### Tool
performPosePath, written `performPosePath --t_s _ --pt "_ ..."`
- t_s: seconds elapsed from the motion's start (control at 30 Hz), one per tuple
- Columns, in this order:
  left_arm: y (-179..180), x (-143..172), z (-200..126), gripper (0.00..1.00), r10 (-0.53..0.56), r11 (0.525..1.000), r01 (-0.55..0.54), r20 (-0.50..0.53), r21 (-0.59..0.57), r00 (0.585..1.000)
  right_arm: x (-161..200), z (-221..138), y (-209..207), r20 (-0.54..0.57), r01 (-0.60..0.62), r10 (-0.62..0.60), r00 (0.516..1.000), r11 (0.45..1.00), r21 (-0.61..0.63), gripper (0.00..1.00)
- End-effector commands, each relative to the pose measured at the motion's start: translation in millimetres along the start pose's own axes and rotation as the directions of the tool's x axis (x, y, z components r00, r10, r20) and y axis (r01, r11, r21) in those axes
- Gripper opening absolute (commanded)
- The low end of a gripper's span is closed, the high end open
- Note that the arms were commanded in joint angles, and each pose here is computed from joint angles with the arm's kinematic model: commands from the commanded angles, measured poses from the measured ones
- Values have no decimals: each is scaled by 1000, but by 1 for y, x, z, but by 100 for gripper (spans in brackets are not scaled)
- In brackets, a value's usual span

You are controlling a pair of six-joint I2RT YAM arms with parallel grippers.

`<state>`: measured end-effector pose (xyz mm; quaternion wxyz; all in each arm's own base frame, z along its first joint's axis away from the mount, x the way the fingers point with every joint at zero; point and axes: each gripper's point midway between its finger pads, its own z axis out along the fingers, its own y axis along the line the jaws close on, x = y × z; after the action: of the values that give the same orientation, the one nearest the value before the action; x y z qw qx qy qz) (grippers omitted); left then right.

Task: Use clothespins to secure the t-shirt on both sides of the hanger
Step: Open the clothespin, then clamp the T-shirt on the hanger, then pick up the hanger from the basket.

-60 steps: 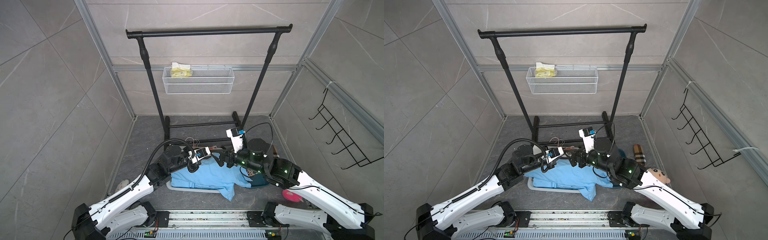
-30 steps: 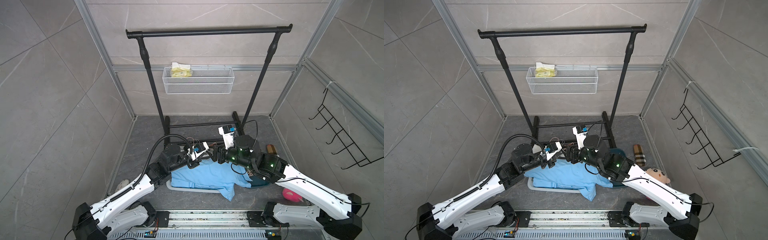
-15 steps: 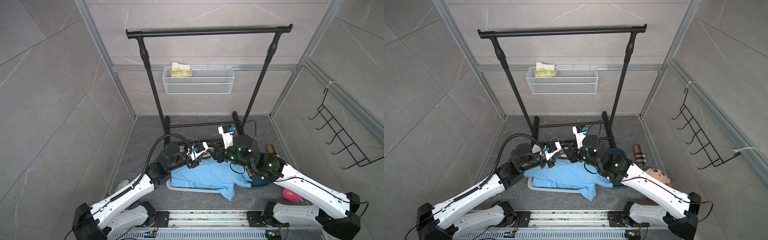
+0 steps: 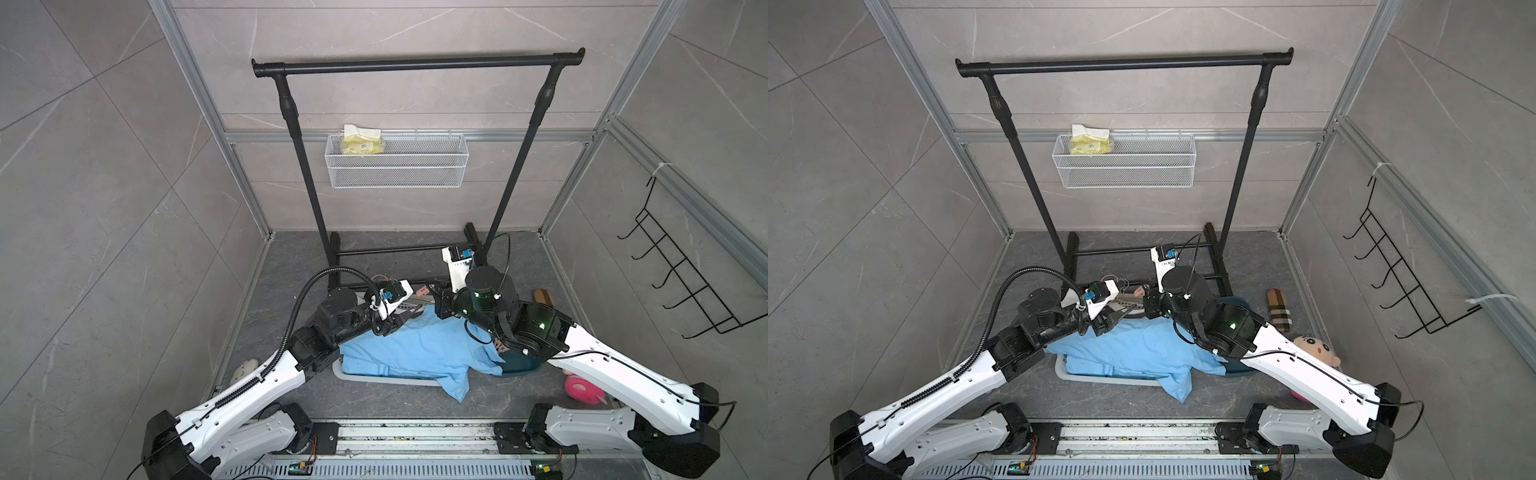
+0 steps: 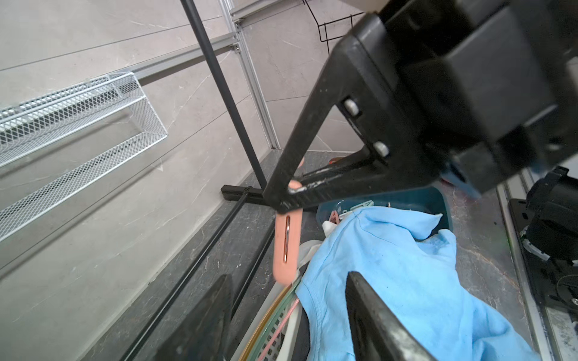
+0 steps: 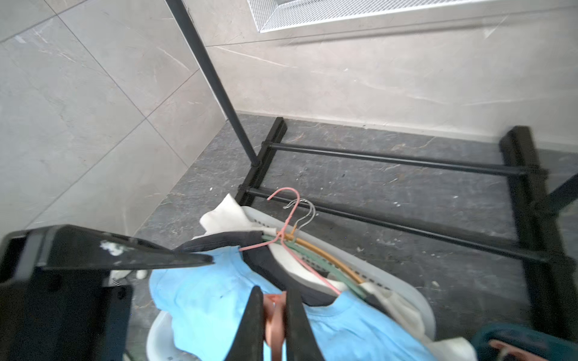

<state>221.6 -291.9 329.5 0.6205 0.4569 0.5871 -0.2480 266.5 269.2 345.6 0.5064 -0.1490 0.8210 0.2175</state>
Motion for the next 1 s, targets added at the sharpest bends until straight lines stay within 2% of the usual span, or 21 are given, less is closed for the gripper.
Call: performPosePath --t_s 0.0,0.13,0.2,0.3,0.37,0.5,0.57,0.67,0.83,0.97 --pt "24 -27 -11 64 -60 994 64 48 -91 997 -14 -2 -23 11 150 -152 988 984 93 0" --pt "57 -9 -7 65 -237 955 224 -50 -193 970 -20 11 -37 -8 206 -206 978 978 28 0" --pt "78 6 -4 65 -363 911 329 -104 -248 926 -15 20 -35 -14 270 -271 962 961 -56 0" --pt "97 25 3 64 -505 848 454 -162 -272 848 9 31 -19 -6 455 -465 885 869 -192 0" --pt "102 34 7 63 -543 828 488 -183 -275 819 28 40 -22 -24 540 -557 830 815 -211 0" --pt "104 50 8 63 -558 818 491 -206 -298 804 62 53 -38 -91 707 -739 668 668 -231 0" --pt "102 55 9 63 -553 822 487 -214 -295 805 75 62 -45 -123 748 -784 608 618 -242 0" --pt "103 61 9 63 -549 825 475 -236 -306 802 92 69 -45 -114 772 -828 549 555 -311 0" --pt "103 69 10 63 -546 827 461 -267 -321 794 105 78 -46 -64 793 -864 500 486 -366 0" --pt "103 74 11 64 -553 824 463 -285 -326 783 123 78 -46 -44 798 -900 434 407 -446 0"
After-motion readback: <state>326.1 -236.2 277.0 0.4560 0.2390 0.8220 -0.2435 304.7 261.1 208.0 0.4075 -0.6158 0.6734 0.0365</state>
